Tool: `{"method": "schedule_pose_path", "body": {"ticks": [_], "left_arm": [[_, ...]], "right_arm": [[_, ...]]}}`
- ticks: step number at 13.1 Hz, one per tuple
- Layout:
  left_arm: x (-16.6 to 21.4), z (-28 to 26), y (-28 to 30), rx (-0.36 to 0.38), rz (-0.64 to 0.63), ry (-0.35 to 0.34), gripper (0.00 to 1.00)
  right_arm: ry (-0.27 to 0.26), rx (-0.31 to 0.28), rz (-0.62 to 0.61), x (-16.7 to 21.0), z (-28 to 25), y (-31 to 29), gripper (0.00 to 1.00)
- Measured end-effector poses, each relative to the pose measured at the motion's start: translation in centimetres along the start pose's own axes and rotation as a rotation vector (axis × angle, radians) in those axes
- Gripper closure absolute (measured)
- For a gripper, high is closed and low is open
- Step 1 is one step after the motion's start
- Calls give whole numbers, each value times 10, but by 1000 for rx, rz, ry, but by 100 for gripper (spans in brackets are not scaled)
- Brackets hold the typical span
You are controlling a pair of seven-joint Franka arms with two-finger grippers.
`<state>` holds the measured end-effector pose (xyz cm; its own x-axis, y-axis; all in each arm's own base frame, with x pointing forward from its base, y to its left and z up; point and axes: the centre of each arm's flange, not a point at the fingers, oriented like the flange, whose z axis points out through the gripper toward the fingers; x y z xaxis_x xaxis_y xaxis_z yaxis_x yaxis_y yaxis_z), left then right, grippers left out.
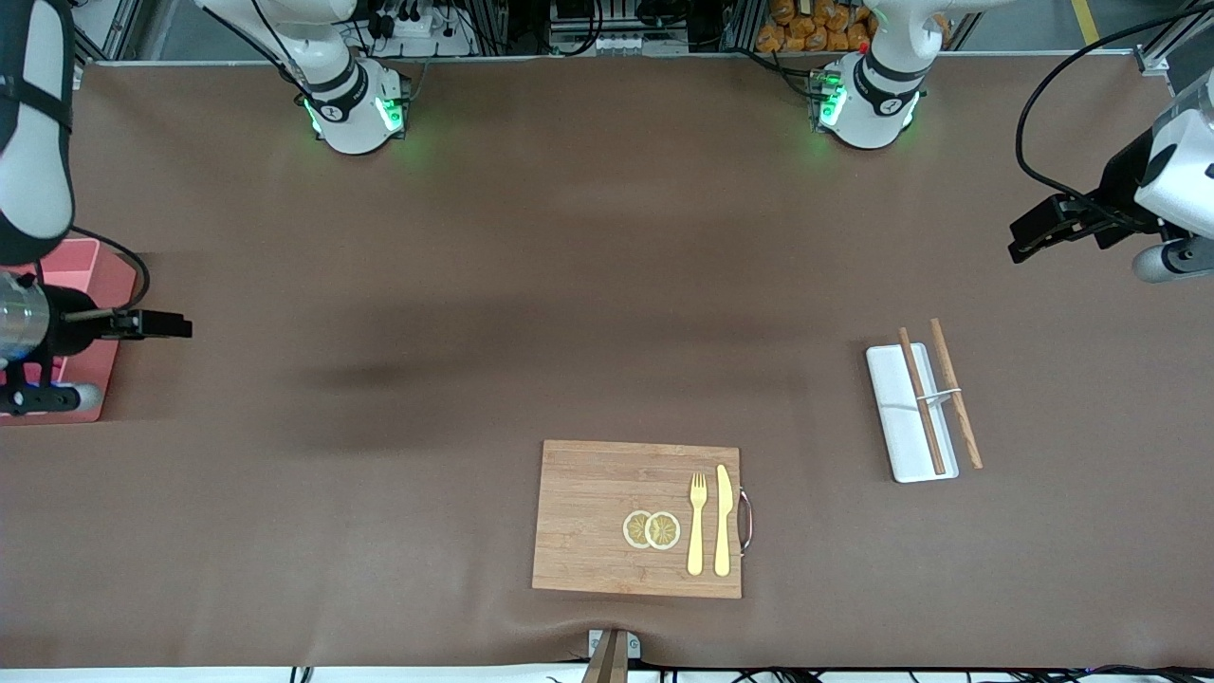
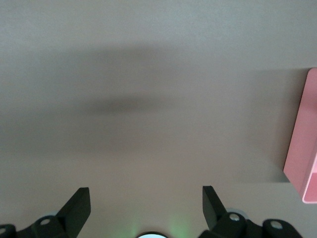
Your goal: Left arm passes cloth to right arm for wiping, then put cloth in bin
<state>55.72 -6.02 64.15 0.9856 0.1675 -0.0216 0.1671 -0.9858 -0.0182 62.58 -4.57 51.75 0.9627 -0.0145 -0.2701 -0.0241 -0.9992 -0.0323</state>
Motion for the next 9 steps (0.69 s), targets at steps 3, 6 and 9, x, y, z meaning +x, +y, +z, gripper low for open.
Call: {"method": "schedule_pose_path", "body": {"ticks": [3, 6, 9], "left_arm": [[1, 0, -5, 0, -9, -1, 0], [1, 0, -5, 0, -9, -1, 0], [-1, -3, -5, -1, -8, 5, 0]], "right_arm": [[61, 11, 26, -45, -38, 5, 0], [150, 15, 29, -93, -64, 3, 0], [229, 12, 21, -119, -63, -4, 0]]}}
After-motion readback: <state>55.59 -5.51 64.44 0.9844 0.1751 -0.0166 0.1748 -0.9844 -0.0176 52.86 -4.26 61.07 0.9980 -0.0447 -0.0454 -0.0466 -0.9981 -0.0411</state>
